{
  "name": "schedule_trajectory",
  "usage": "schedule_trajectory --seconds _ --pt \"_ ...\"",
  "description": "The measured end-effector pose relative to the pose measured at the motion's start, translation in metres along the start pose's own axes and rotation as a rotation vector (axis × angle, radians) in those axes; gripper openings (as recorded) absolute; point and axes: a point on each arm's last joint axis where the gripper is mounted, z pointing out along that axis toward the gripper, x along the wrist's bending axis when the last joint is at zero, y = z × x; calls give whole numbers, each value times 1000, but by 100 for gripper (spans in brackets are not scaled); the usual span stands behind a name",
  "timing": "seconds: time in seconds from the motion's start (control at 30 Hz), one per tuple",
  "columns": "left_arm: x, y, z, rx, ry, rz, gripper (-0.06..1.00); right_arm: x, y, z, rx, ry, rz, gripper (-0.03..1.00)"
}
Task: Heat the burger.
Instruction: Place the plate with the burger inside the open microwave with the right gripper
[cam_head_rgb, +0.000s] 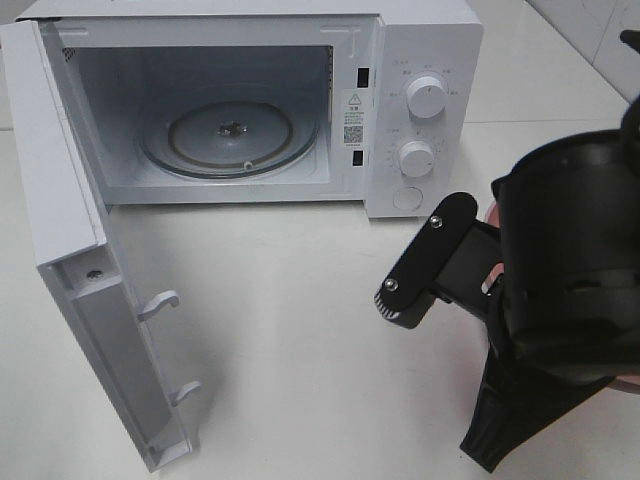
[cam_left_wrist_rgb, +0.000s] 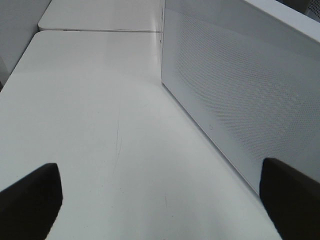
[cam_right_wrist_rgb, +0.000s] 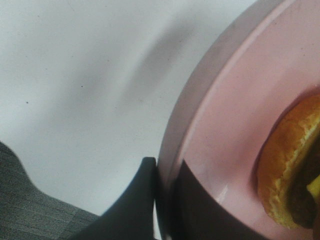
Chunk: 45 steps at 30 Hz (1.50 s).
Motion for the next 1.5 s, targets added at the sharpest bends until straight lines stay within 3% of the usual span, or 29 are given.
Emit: schedule_trajectory --seconds 0.33,0.4,0.83,1.13,1.5 --pt "0 0 0 0 0 0 100 20 -6 -14 -58 -1 -143 4" --pt "0 0 0 0 0 0 100 30 -10 -20 -86 -3 -228 4" --pt "0 0 0 0 0 0 100 54 -15 -35 -221 24 -486 4" --pt "0 0 0 0 0 0 100 58 -11 -37 -286 26 -614 4" --pt "0 0 0 0 0 0 100 56 -5 -38 -340 -33 -742 4"
